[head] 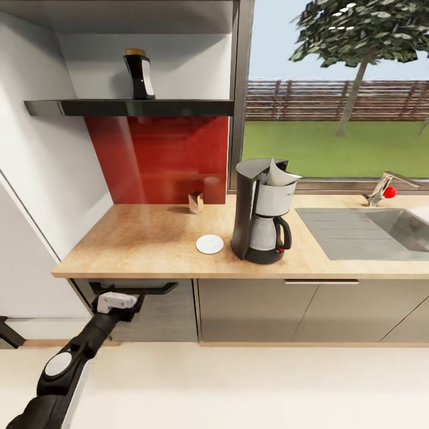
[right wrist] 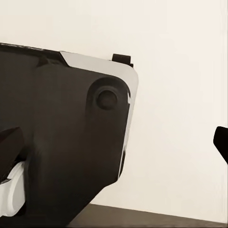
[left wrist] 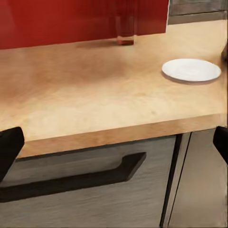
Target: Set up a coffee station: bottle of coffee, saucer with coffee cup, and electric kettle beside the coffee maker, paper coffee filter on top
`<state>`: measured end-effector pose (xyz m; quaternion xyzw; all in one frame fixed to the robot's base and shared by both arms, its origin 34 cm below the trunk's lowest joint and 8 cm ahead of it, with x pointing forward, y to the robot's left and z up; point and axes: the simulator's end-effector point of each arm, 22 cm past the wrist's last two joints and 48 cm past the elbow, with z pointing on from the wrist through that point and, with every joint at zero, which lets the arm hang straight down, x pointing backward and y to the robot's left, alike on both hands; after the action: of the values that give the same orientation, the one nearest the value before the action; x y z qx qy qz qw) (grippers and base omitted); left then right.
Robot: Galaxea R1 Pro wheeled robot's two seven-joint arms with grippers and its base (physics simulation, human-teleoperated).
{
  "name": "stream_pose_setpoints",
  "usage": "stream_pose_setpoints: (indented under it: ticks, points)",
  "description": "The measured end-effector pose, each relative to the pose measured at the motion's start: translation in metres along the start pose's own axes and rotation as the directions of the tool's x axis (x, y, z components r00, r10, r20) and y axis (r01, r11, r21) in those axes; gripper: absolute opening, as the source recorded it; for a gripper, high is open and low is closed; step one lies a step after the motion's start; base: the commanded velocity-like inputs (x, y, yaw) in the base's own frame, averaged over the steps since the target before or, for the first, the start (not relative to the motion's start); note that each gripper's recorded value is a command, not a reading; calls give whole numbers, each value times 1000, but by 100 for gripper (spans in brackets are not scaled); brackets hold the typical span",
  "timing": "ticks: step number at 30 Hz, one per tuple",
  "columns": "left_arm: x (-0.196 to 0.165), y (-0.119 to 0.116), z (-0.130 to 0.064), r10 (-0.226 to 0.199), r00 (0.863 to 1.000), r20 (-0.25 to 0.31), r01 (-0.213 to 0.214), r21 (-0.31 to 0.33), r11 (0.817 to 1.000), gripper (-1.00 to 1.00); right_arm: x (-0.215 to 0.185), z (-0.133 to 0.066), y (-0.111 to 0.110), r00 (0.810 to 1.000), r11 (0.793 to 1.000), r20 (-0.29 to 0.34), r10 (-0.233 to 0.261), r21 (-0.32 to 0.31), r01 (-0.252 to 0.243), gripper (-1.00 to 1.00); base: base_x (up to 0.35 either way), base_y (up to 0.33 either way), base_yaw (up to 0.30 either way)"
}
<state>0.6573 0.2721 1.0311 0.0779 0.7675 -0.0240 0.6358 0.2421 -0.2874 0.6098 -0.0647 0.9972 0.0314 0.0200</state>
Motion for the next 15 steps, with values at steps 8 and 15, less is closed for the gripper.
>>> stream_pose_setpoints:
  ticks: [8, 15]
  points:
    - [-97, -10, 49, -62, 996, 69, 54, 107, 993, 100, 33, 0, 4, 999, 1000, -42, 2, 12, -2, 100, 0, 0, 0]
    - [-240, -3, 87, -104, 976, 190, 79, 133, 988, 100, 33, 1, 9, 999, 1000, -41, 5, 7, -5, 100, 0, 0, 0]
